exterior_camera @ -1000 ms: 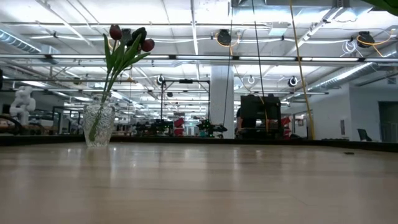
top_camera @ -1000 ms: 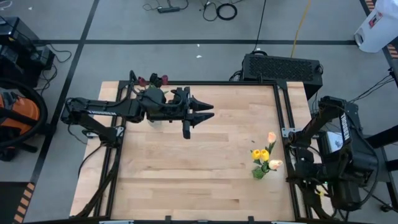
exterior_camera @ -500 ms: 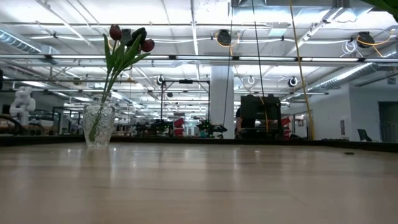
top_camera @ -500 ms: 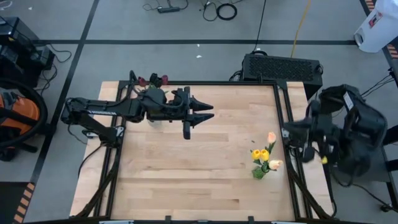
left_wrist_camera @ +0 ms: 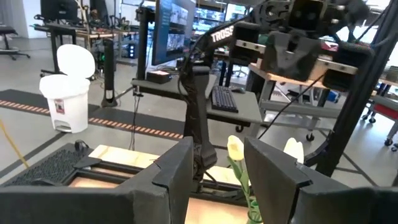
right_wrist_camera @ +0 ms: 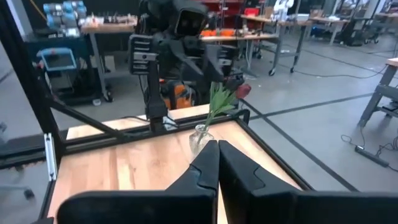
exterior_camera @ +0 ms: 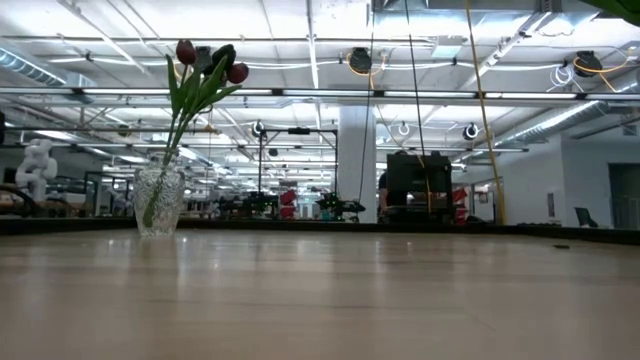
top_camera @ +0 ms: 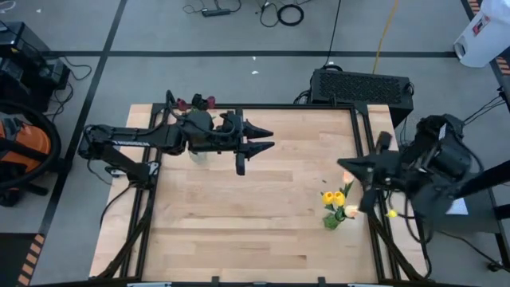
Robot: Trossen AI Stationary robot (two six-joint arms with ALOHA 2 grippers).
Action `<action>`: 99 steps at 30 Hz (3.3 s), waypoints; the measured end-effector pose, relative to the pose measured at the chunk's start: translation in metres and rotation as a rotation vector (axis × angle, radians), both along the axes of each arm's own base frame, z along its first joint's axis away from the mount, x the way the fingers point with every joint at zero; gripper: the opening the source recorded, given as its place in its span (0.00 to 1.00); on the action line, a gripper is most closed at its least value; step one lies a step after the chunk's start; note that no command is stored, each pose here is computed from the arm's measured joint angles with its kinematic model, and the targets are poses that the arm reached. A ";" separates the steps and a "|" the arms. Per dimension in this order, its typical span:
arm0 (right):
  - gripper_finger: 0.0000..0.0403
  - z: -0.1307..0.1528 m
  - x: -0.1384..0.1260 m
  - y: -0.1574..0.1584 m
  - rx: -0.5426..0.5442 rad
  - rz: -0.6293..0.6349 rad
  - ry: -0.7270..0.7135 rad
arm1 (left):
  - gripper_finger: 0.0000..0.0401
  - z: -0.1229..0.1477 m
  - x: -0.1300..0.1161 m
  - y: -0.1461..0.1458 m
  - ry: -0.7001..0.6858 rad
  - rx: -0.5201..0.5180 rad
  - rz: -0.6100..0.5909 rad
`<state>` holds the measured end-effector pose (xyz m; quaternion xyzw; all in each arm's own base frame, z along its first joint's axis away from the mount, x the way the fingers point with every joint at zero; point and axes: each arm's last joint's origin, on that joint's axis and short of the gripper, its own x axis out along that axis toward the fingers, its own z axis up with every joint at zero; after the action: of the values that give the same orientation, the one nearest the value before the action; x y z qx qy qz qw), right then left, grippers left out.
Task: Sort flowers into vase by color
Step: Return to Home Position
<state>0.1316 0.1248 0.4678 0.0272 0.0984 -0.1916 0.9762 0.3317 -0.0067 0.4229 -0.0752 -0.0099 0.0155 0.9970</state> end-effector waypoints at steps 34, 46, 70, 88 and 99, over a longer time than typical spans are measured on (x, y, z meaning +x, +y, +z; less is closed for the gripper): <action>0.00 -0.021 0.078 -0.099 -0.040 0.128 -0.182 | 0.38 -0.045 -0.098 0.000 -0.012 0.162 0.046; 0.00 -0.054 0.052 -0.107 -0.005 0.102 -0.287 | 0.38 -0.149 -0.124 0.005 0.097 0.197 0.175; 0.00 -0.053 0.033 -0.115 0.007 0.070 -0.323 | 0.38 -0.247 -0.197 0.008 -0.041 0.075 0.165; 0.00 -0.055 0.018 -0.117 0.037 0.068 -0.290 | 0.38 -0.232 -0.221 0.011 -0.220 0.063 0.121; 0.00 -0.084 0.014 -0.117 0.064 0.070 -0.265 | 0.38 -0.229 -0.236 0.011 -0.274 0.035 0.106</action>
<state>0.1456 0.0076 0.3835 0.0797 -0.0245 -0.1489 0.9853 0.0960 0.0040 0.1940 -0.0585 -0.1501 0.0575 0.9853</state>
